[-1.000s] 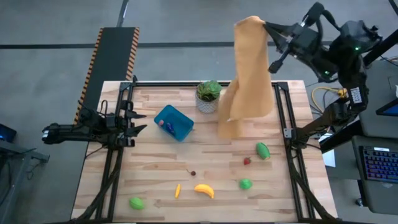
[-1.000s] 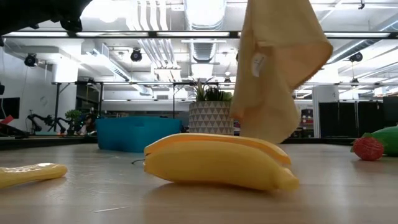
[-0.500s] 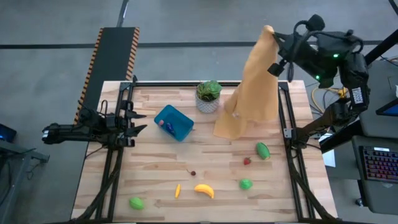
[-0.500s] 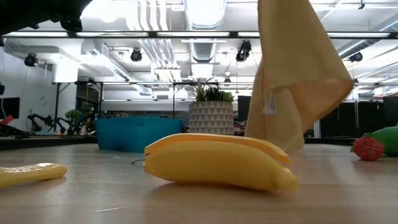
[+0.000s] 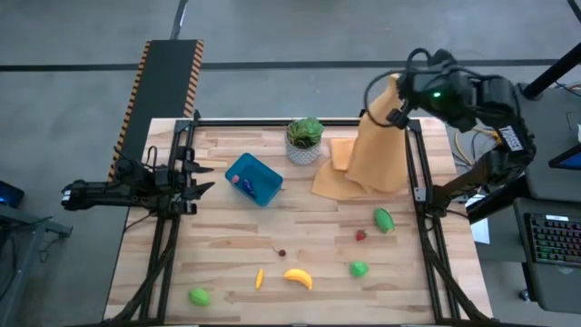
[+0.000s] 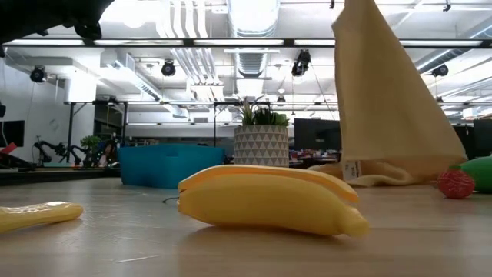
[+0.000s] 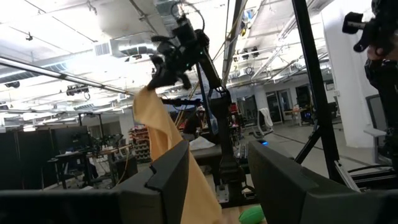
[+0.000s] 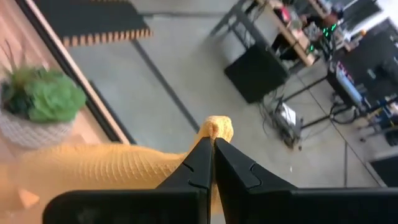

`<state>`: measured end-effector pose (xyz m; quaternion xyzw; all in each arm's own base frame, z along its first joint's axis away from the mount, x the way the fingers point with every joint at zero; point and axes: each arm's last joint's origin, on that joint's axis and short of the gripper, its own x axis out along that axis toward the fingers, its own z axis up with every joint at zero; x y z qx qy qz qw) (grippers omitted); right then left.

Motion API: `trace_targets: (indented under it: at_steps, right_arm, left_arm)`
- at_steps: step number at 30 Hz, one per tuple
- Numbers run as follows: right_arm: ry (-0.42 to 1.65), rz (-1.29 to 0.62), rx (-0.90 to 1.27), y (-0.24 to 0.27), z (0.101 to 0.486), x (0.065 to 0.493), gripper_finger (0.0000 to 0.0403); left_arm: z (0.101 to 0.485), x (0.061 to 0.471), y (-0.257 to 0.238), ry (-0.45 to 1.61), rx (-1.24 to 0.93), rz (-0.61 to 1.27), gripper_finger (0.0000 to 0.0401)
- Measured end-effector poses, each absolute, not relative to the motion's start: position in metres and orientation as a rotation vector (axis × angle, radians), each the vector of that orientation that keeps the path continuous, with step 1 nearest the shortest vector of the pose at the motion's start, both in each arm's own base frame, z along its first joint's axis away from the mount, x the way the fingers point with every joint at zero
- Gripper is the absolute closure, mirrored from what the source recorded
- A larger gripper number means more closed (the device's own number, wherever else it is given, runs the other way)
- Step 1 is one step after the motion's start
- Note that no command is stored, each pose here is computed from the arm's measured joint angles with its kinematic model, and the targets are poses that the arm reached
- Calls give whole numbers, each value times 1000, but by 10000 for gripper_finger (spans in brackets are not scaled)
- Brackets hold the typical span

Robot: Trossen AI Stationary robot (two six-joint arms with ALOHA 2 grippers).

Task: Pick and placing Produce into tupperware
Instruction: Move the yellow towel to the top right of the table

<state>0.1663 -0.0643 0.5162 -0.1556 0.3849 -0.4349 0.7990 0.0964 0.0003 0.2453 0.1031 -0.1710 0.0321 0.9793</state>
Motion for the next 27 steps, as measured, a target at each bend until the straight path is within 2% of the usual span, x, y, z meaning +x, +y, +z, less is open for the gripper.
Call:
trace_targets:
  at_steps: [7, 17, 27]
  right_arm:
    - [900, -940, -271, -77, 477, 171, 394]
    - [790, -842, -125, -83, 405, 148, 394]
    - [732, -679, 25, -94, 320, 145, 394]
  left_arm:
    - [245, 96, 0, -345, 208, 65, 250]
    - [245, 96, 0, -345, 208, 65, 250]
    - [245, 96, 0, -345, 208, 64, 250]
